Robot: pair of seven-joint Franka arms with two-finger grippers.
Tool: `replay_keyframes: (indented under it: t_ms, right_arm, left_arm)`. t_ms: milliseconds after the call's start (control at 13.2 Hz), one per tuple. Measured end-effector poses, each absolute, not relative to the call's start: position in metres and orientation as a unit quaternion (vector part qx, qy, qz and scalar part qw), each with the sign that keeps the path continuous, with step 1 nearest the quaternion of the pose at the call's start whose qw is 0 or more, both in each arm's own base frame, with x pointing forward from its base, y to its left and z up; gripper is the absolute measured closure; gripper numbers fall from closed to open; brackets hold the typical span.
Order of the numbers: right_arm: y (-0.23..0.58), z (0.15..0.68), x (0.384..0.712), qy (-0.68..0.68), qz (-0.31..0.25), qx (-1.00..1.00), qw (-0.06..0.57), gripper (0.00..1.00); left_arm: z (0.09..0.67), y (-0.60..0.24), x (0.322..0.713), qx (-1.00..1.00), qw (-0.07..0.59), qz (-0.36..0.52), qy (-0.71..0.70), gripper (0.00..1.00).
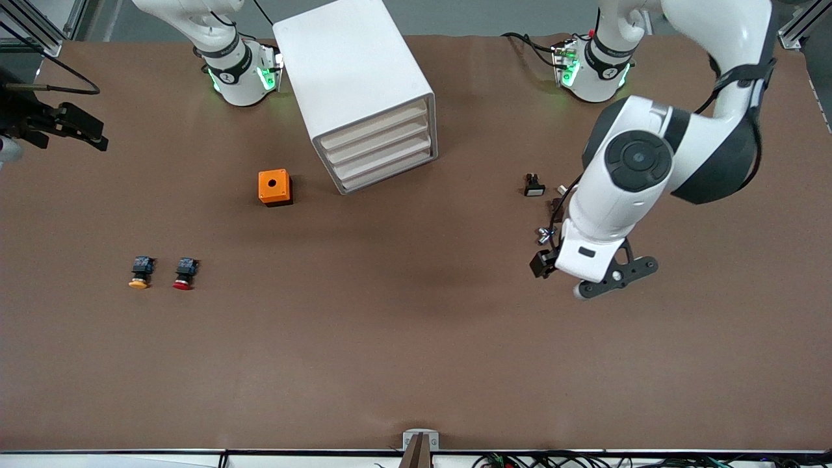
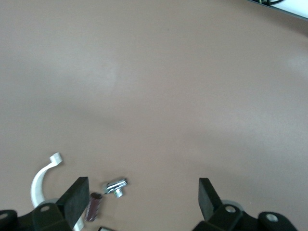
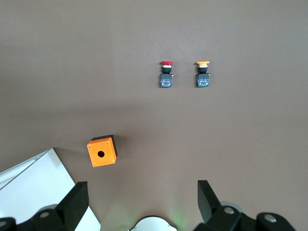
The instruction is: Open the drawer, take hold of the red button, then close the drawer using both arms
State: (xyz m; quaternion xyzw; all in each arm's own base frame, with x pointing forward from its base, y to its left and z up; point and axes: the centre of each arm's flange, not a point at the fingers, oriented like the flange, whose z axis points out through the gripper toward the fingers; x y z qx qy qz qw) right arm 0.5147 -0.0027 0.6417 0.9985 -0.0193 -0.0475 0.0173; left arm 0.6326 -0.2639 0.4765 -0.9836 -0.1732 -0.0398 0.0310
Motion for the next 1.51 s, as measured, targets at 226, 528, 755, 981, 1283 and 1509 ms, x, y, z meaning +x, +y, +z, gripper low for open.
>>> replay_keyframes:
  t_ms: [226, 528, 755, 981, 1283, 1509]
  right_arm:
    - [-0.002, 0.64, 0.516, -0.018, -0.048, 0.999, 0.017, 0.0]
    - [-0.009, 0.642, 0.517, -0.021, -0.041, 0.999, 0.0, 0.0]
    - [-0.026, 0.641, 0.513, 0.005, -0.042, 0.999, -0.009, 0.0]
    - [-0.031, 0.644, 0.506, 0.004, -0.039, 0.999, -0.01, 0.0]
    - [-0.02, 0.647, 0.508, -0.004, -0.024, 1.0, -0.006, 0.0]
    - [-0.009, 0.647, 0.511, -0.012, -0.016, 1.0, 0.002, 0.0]
  left_arm:
    - [0.495, -0.263, 0.626, -0.985, 0.029, -0.047, -0.162, 0.0]
    - [0.527, -0.217, 0.628, -0.99, 0.04, -0.048, -0.125, 0.0]
    - [0.549, -0.17, 0.63, -0.992, 0.047, -0.047, -0.11, 0.0]
    - [0.57, -0.138, 0.623, -0.993, 0.046, -0.034, -0.101, 0.0]
    - [0.598, -0.104, 0.602, -0.996, 0.035, -0.018, -0.074, 0.0]
    - [0.61, -0.075, 0.575, -0.997, 0.014, -0.01, -0.072, 0.0]
